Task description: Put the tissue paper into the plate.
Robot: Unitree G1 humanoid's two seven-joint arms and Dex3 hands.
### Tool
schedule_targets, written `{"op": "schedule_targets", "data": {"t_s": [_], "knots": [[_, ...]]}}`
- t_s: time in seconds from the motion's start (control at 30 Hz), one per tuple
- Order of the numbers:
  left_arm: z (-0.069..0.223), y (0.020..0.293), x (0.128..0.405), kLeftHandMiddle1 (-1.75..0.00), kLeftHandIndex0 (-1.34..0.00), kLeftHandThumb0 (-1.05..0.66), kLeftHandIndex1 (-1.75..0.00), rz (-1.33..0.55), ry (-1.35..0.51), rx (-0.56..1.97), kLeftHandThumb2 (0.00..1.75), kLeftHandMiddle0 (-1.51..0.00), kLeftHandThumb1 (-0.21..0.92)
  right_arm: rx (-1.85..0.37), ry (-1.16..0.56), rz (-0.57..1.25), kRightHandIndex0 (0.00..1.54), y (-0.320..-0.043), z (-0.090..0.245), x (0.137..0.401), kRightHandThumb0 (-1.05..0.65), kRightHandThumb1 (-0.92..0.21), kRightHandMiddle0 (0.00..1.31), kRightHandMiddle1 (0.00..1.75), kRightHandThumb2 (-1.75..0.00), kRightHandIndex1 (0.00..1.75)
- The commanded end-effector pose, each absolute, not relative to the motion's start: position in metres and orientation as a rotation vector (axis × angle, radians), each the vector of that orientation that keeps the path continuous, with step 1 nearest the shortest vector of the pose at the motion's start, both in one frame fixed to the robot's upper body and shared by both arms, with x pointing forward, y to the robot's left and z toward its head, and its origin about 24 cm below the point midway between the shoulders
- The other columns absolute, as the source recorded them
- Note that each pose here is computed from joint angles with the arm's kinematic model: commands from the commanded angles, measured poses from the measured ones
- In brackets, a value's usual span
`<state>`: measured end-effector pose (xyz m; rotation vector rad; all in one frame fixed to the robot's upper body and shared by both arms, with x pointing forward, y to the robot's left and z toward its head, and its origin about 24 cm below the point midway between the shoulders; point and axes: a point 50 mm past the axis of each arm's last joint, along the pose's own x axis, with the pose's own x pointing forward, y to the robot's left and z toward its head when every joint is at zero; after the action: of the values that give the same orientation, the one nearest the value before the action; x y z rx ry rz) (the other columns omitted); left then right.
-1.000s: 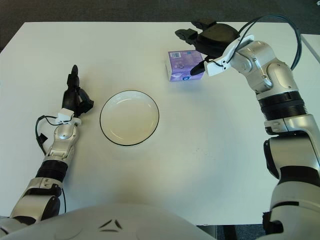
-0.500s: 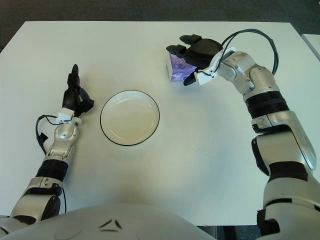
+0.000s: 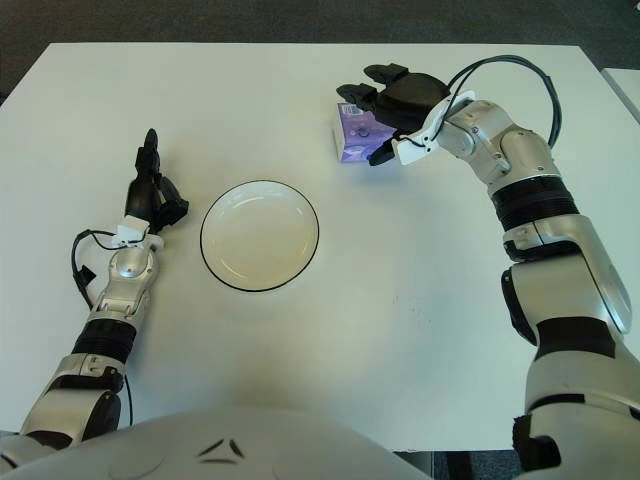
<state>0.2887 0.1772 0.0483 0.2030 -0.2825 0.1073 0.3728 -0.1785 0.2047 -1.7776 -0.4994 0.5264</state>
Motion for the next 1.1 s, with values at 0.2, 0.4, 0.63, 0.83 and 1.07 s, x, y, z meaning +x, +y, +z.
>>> {"op": "schedule_targets", "data": {"t_s": [0.2,0.4,0.63,0.83,1.07], "knots": [[-0.014,0.166,0.256,0.00,0.00,-0.96,0.00,0.096,-0.030,0.178,1.17,0.00,0.92,-1.783,-0.501,0.474,0.00,-0.177,0.199,0.383,-1.05,-0.92,0.00,0.00,-0.36,0.00],[-0.015,0.167,0.255,0.00,0.00,-0.96,0.00,0.095,-0.032,0.184,1.17,0.00,0.92,-1.788,-0.497,0.460,0.00,-0.176,0.196,0.387,-1.05,-0.92,0.00,0.00,-0.38,0.00],[-0.015,0.168,0.254,0.00,0.00,-0.95,0.00,0.094,-0.030,0.188,1.18,0.00,0.92,-1.797,-0.480,0.441,0.00,-0.174,0.194,0.391,-1.05,-0.92,0.00,0.00,-0.42,0.00],[-0.016,0.168,0.253,0.00,0.00,-0.96,0.00,0.089,-0.028,0.196,1.18,0.00,0.92,-1.814,-0.438,0.427,0.00,-0.175,0.193,0.395,-1.05,-0.92,0.00,0.00,-0.44,0.00],[-0.016,0.170,0.251,0.00,0.00,-0.95,0.00,0.090,-0.032,0.206,1.19,-0.01,0.92,-1.832,-0.371,0.424,0.00,-0.178,0.191,0.399,-1.05,-0.92,0.00,0.00,-0.43,0.00]]}}
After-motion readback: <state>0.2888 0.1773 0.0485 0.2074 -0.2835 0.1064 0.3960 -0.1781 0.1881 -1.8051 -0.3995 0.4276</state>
